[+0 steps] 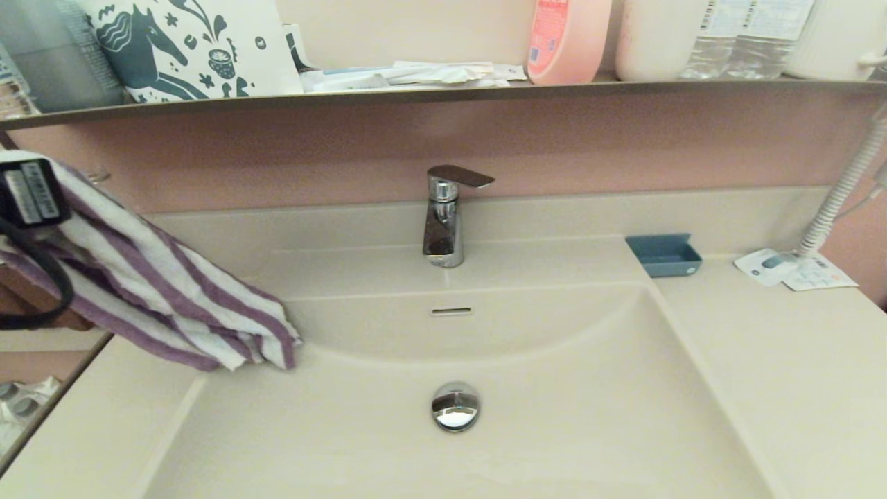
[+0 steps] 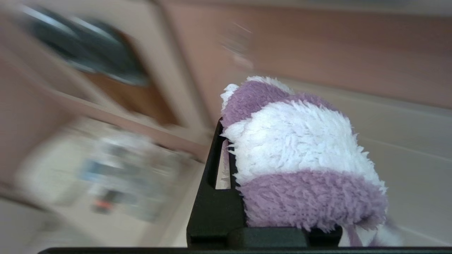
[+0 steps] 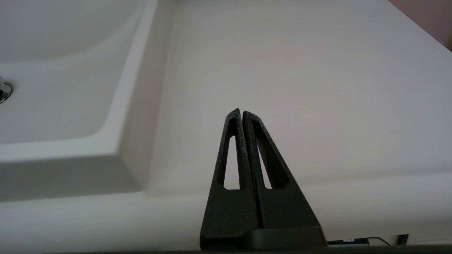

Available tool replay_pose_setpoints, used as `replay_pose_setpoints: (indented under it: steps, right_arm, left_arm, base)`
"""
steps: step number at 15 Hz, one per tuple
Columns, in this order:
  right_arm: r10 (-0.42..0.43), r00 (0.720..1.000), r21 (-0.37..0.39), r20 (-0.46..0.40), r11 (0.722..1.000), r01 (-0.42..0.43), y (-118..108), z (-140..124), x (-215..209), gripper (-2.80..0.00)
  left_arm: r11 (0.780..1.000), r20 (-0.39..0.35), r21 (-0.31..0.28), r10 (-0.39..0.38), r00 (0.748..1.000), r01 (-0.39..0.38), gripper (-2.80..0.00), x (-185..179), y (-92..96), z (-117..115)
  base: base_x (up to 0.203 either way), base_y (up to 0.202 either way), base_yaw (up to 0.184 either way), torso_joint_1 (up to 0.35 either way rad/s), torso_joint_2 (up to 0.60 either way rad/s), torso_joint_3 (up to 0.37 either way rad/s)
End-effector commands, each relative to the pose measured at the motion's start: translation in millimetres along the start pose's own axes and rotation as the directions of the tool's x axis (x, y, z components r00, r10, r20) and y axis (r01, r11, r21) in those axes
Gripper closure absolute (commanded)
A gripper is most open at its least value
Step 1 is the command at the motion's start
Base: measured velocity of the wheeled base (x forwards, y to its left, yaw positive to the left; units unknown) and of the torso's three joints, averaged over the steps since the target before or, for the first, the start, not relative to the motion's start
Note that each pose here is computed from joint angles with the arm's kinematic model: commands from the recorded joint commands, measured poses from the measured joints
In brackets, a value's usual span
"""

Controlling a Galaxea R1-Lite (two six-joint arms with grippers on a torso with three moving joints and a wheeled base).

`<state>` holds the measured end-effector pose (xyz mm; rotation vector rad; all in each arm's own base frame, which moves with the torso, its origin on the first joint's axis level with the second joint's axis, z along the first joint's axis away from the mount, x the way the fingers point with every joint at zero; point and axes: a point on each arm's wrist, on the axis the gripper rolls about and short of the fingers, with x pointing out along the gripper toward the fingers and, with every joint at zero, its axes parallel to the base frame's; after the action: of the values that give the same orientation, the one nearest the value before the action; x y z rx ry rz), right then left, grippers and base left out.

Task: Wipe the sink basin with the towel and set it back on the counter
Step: Wipe the sink

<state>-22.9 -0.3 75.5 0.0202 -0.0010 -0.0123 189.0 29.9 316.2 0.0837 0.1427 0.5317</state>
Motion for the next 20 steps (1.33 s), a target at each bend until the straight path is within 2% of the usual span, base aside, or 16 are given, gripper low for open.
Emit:
replay_pose_setpoints:
  steps: [1,2,4,6,8,9,10,13,16,20]
  right_arm:
    - [0.0,1.0,0.0,-0.001,1.0,0.0,0,0,0,0.0]
    - [0.001,1.0,0.001,-0.001,1.0,-0.001,0,0,0,0.0]
    - [0.0,1.0,0.0,-0.001,1.0,0.0,0,0,0,0.0]
    - [0.0,1.0,0.0,-0.001,1.0,0.0,0,0,0,0.0]
    - [0.0,1.0,0.0,-0.001,1.0,0.0,0,0,0,0.0]
    - [0.0,1.0,0.0,-0.001,1.0,0.0,0,0,0,0.0]
    - [0.0,1.0,0.0,-0.001,1.0,0.0,0,0,0,0.0]
    - [0.0,1.0,0.0,-0.001,1.0,0.0,0,0,0,0.0]
    - [0.0,1.0,0.0,-0.001,1.0,0.0,0,0,0,0.0]
    - [0.0,1.0,0.0,-0.001,1.0,0.0,0,0,0,0.0]
  left_arm:
    - [0.994,0.102,0.058,0.089,0.991,-0.095,0.0,-35,31.1,23]
    - [0.988,0.117,0.1,0.107,0.987,-0.119,0.0,-49,39.2,29]
    - [0.983,0.106,0.135,0.107,0.989,-0.121,0.0,-75,49.9,37]
    - [0.981,0.093,0.144,0.121,0.988,-0.133,0.0,-89,56.4,37]
    - [0.968,0.045,0.156,0.19,0.981,-0.195,0.0,-84,60.9,29]
    - [0.961,0.007,0.165,0.223,0.975,-0.221,0.0,-78,63.1,21]
    - [0.96,-0.039,0.18,0.227,0.973,-0.217,0.0,-72,63.4,8]
    - [0.97,-0.199,0.192,0.184,0.963,-0.146,0.0,-58,67.5,-40]
    - [0.989,-0.31,0.121,0.121,0.943,-0.088,0.0,-43,76.8,-80]
    - [0.997,-0.427,0.07,0.044,0.903,-0.016,0.0,-44,74.7,-122]
  base:
    - [0.0,0.0,0.0,0.0,0.0,0.0]
    - [0.0,0.0,0.0,0.0,0.0,0.0]
    - [0.0,0.0,0.0,0.0,0.0,0.0]
    - [0.0,0.0,0.0,0.0,0.0,0.0]
    - [0.0,0.0,0.0,0.0,0.0,0.0]
    - [0.0,0.0,0.0,0.0,0.0,0.0]
    - [0.0,0.0,0.0,0.0,0.0,0.0]
    - [0.0,0.0,0.0,0.0,0.0,0.0]
    - [0.0,0.0,0.0,0.0,0.0,0.0]
    - [0.0,0.0,0.0,0.0,0.0,0.0]
